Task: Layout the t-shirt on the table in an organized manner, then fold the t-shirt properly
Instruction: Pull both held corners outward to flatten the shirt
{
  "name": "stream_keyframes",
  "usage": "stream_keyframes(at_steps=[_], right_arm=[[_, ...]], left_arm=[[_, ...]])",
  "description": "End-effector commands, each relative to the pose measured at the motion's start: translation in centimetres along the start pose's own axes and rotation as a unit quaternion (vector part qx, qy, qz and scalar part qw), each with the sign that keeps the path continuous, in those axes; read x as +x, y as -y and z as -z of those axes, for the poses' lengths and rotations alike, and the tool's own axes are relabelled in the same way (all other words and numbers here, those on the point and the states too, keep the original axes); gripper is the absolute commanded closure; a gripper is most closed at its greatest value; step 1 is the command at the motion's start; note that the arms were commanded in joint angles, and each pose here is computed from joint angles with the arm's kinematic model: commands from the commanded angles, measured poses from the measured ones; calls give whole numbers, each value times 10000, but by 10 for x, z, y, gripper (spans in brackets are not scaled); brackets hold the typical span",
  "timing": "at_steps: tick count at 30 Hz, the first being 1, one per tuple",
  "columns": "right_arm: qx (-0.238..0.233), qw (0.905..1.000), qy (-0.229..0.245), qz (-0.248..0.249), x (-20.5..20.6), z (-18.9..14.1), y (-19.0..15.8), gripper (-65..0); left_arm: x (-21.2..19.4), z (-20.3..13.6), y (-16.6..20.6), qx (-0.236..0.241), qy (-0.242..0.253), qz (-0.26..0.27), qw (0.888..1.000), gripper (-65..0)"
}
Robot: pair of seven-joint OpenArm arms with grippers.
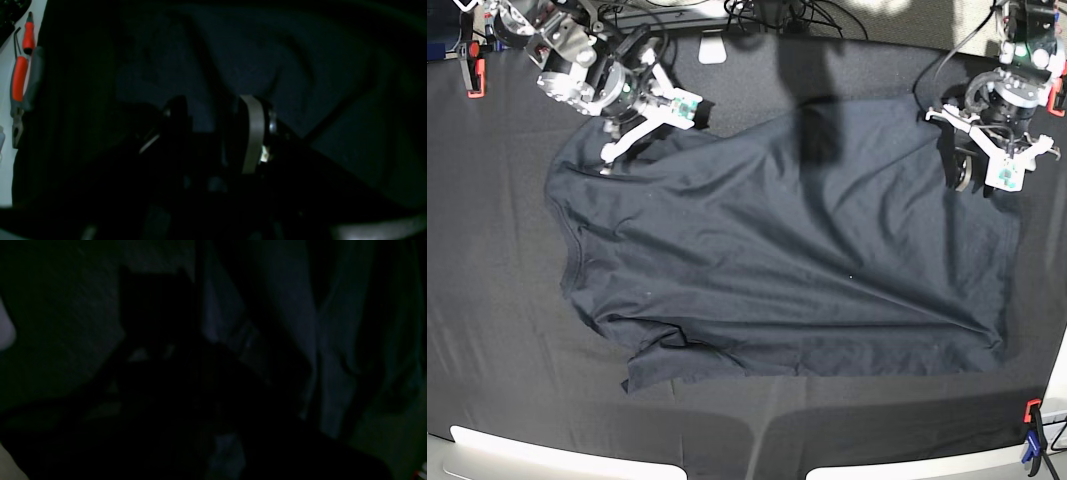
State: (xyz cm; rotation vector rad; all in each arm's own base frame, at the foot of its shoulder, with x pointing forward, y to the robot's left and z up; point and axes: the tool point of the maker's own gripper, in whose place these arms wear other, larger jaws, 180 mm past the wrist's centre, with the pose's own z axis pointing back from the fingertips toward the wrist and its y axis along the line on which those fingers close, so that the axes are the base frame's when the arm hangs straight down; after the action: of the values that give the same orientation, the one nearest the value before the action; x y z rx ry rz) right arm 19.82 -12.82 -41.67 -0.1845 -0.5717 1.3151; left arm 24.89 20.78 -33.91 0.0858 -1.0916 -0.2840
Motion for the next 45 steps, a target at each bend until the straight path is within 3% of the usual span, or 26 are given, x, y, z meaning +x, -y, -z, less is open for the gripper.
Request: stream_keyframes(at_steps=[1,6,9,13,18,23,27,30,36,39,42,45], right_arm=[[-203,9997,21,-101,1,-9,15,0],[-177,9975,27,-689,-7,-45,14,0],[40,9938,-198,-1097,-23,-70,2,0],[253,9837,-803,-1586,-53,-92,-9,0],[444,9691,-1126,-2150,-77,-106,-23,0],[652,9631,-1180,-2328,-85,-113,-39,0],[627,9651,-1105,-2288,-82,-112,-39,0],[381,9722,-1062,-2050,-78,-110,-32,0],[296,9766,-960,-1901,-71,-108,-32,0],[288,9781,-885,-1860,-68,-107,-33,0],[285,9783,-885,-1850,-68,-107,-33,0],[280,9782,-901,-1849,-68,-107,-33,0]], left_arm=[[11,-2,-4,43,173,65,9998,-230],[10,-2,-4,42,160,65,9998,-230],[10,-2,-4,42,166,64,9998,-230],[10,-2,-4,40,161,66,9998,-230],[10,-2,-4,39,158,66,9998,-230],[8,-3,-3,32,136,64,9999,-230],[8,-3,-3,32,136,64,9999,-230],[6,-5,-4,48,111,86,9999,-230],[7,-23,-14,326,12,1053,9939,-230],[3,-32,-7,94,-114,1680,9857,-230],[-15,-40,-6,-211,-500,2257,9727,-230],[-31,-50,-18,-320,-868,2902,9525,-230]])
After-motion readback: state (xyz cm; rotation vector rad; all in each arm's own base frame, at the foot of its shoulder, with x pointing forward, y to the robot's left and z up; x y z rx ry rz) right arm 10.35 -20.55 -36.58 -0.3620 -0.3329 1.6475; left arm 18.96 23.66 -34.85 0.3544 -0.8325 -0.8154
